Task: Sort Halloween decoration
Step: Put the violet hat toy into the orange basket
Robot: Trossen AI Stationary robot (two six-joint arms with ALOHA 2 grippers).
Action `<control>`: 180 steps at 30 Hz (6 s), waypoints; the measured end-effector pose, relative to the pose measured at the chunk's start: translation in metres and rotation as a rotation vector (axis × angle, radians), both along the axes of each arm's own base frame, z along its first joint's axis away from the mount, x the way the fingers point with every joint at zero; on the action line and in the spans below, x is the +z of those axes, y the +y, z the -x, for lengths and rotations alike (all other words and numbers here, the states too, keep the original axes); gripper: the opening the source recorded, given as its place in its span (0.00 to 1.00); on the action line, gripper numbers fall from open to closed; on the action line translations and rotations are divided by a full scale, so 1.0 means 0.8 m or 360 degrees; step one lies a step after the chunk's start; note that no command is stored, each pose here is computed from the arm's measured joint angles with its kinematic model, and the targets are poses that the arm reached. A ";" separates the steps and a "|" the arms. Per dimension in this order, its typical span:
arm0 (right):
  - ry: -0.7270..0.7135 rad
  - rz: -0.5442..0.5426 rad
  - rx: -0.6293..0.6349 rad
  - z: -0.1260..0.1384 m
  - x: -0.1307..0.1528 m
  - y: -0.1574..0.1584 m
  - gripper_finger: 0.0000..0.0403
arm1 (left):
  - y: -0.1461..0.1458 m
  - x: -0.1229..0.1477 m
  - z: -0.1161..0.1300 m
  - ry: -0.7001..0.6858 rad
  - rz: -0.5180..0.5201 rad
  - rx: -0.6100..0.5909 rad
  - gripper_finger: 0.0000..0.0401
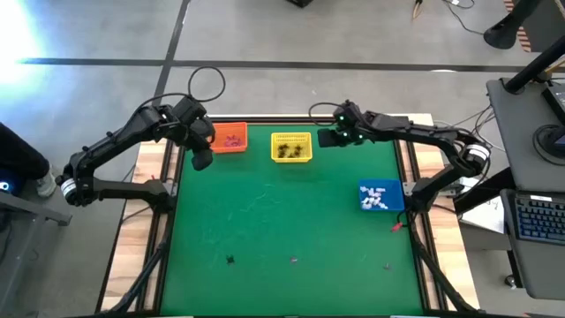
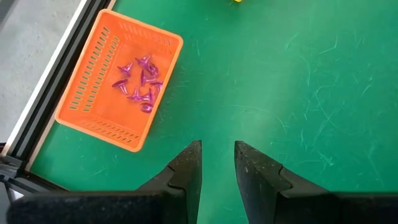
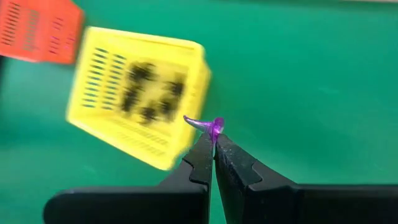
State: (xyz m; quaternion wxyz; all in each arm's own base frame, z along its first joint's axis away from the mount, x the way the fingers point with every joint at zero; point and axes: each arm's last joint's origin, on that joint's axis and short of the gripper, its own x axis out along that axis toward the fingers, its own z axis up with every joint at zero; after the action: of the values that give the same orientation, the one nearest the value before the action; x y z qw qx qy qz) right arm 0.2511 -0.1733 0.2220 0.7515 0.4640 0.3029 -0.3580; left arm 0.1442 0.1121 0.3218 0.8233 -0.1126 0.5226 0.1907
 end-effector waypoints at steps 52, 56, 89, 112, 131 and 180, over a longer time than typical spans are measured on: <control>-0.0604 0.0101 0.0765 -0.309 -0.010 -0.066 0.02 | 0.001 0.002 0.002 0.0031 -0.0092 0.0006 0.19; -0.0615 0.0078 0.0789 -0.322 -0.022 -0.068 0.02 | 0.001 0.002 0.002 0.0033 -0.0089 0.0005 0.19; -0.0509 0.0182 0.0648 -0.332 -0.038 -0.079 0.11 | 0.000 0.002 0.003 0.0039 -0.0075 0.0015 0.19; -0.0099 0.0177 0.1220 -0.237 0.101 -0.025 0.22 | -0.004 -0.001 0.008 0.0088 0.0018 0.0091 0.19; 0.0831 0.0038 0.1134 -0.184 0.139 0.136 0.41 | -0.005 -0.001 0.006 0.0055 0.0066 0.0073 0.19; 0.0841 -0.0399 -0.0470 -0.067 0.052 0.532 0.41 | -0.006 -0.002 0.008 0.0129 -0.0011 -0.0211 0.19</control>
State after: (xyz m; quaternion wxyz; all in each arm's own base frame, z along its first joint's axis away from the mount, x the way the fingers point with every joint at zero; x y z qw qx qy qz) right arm 0.3050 0.2521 0.2637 0.5240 0.4828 0.4586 -0.5311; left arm 0.1375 0.1070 0.3200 0.8126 -0.0671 0.5612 0.1419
